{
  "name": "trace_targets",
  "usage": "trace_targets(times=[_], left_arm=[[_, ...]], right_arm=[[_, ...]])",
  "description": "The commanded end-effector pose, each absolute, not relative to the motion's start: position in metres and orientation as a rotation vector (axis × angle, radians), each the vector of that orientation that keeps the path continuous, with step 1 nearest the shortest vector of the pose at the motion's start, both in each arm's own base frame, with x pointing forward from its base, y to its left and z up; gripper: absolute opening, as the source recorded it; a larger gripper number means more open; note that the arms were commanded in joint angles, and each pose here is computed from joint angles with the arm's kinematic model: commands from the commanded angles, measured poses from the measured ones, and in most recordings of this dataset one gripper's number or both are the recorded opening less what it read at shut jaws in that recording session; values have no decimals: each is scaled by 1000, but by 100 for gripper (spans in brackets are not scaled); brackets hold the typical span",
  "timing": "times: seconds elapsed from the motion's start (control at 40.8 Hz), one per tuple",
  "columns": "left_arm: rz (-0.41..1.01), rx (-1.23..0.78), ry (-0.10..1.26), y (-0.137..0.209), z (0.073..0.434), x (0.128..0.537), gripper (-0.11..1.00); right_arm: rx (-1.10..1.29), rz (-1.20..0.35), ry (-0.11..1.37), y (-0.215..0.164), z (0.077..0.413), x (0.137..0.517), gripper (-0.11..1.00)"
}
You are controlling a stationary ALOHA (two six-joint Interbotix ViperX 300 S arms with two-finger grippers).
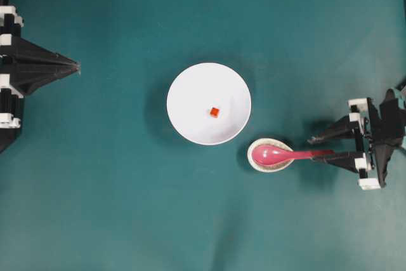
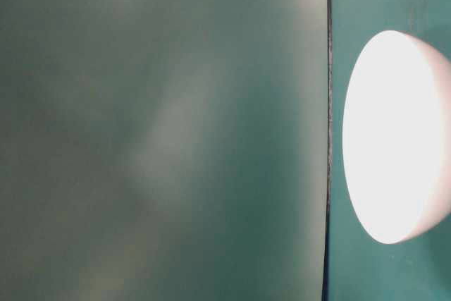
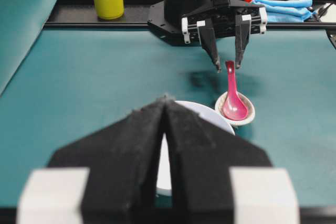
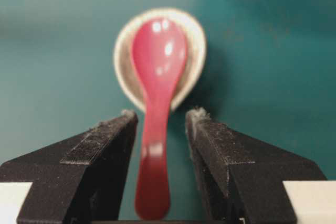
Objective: Grip the spoon and scoop the red block from the bowl with right arm.
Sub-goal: 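Lower the open right gripper onto the pink spoon handle and close, then lift the spoon with the right gripper and carry it over the bowl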
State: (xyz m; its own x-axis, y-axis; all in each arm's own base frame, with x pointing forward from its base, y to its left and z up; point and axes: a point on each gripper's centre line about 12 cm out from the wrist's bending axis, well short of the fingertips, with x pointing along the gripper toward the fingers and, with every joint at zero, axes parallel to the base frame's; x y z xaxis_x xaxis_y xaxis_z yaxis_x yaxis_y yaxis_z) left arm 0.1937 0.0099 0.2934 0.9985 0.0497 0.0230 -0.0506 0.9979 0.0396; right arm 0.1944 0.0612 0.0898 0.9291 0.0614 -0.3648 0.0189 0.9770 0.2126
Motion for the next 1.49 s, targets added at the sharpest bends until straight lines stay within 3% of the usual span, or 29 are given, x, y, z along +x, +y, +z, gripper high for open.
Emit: trace_targets(times=[0.0, 0.515, 0.833, 1.225, 1.47], left_arm=[[46, 45, -46, 9, 303, 195, 0], [46, 45, -46, 9, 303, 195, 0], [42, 45, -47, 8, 303, 195, 0], [35, 45, -30, 7, 302, 195, 0], [33, 43, -4, 7, 298, 195, 0]], right_arm=[[224, 24, 404, 64, 88, 195, 50], [226, 24, 422, 65, 86, 196, 49], [227, 25, 424, 66, 86, 198, 33], [229, 28, 413, 68, 87, 200, 26], [289, 65, 303, 78, 118, 215, 25]])
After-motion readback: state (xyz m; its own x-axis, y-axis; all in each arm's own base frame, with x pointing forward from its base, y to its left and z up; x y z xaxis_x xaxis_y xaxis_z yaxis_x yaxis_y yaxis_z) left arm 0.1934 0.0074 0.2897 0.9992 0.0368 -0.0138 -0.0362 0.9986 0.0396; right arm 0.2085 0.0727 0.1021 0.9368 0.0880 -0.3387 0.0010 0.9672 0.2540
